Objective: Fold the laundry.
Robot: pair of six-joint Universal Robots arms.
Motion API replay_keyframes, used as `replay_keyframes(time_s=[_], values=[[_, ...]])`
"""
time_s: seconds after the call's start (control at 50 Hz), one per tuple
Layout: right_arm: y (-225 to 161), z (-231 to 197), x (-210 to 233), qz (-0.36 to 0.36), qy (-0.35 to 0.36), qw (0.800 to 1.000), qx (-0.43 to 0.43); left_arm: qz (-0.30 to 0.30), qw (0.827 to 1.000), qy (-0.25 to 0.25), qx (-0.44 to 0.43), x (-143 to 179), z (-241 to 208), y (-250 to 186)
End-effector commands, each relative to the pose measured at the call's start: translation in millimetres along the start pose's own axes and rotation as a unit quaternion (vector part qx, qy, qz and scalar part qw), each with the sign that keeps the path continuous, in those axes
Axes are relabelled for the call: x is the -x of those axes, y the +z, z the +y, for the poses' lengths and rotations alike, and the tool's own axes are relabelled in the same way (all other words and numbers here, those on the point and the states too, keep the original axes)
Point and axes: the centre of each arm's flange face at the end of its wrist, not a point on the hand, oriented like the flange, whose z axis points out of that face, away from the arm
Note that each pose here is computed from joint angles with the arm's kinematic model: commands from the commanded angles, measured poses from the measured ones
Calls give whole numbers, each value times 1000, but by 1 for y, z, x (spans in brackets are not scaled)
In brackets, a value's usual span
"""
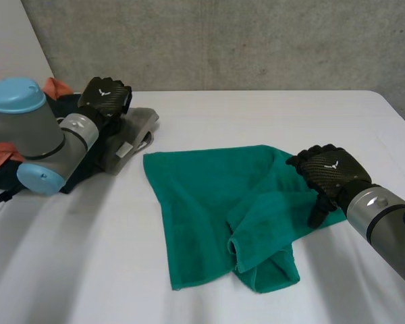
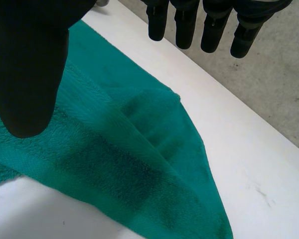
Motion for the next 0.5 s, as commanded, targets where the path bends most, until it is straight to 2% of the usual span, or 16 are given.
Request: replay_keyframes(time_s=[0.02, 0.2, 0.26, 0.36, 0.38, 0.5], values=[[0, 0, 0, -1, 0, 1000, 0, 11, 1000, -2, -1, 0, 3, 1], [0, 0, 0, -1, 0, 1000, 0, 8, 1000, 8, 0, -2, 15, 6], [0, 0, 0, -1, 0, 1000, 0, 10, 1000, 28, -1, -6, 29, 15], [0, 0, 0, 0, 0, 1000, 1, 14, 995, 95, 4, -13, 54, 27], [0, 0, 0, 0, 0, 1000, 1, 13, 992, 124, 3, -15, 62, 33], [1, 0, -1, 1, -1, 1000, 0, 9, 981, 194, 2, -19, 83, 46]])
